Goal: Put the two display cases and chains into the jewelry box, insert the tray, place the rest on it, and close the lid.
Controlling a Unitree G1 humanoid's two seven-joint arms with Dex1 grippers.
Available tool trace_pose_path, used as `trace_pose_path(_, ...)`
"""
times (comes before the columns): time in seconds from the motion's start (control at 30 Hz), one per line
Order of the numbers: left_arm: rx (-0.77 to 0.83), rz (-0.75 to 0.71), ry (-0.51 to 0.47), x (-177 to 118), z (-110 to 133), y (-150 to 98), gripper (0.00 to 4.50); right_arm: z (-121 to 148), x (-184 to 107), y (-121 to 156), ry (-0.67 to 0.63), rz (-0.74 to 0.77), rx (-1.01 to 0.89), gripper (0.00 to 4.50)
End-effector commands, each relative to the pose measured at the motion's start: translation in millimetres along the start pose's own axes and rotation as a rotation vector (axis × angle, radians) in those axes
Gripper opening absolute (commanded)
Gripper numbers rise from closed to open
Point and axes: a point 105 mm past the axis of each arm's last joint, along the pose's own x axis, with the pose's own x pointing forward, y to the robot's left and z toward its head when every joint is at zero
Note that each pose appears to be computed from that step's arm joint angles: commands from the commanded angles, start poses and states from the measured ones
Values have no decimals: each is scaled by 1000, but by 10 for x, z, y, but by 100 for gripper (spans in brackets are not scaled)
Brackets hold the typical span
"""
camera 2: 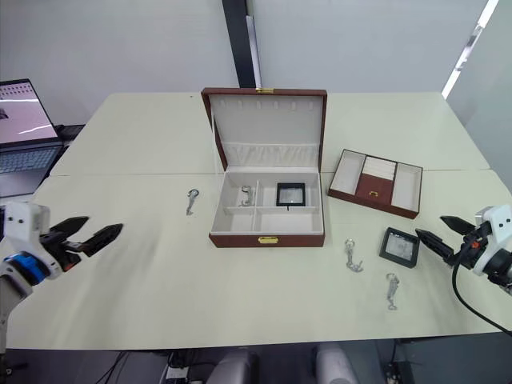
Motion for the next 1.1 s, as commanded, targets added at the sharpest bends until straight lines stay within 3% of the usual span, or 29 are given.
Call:
trace_pose_path(0.03, 30, 68, -30, -70, 17, 102, 448, 161, -41, -61, -57, -19, -39, 450)
trace_pose_path(0.27, 46, 132, -28, -98, -24, 214, 448, 99, -52, -132, -49, -55, -41, 450)
trace_pose_path(0.83, 52, 104, -61, 48, 56, 175, 448, 104, -68, -179, -70, -79, -56, 450)
trace_pose_path(1.1, 6, 63, -94, 231, 52, -28, 448, 331, 126, 250, -118, 113, -83, 450)
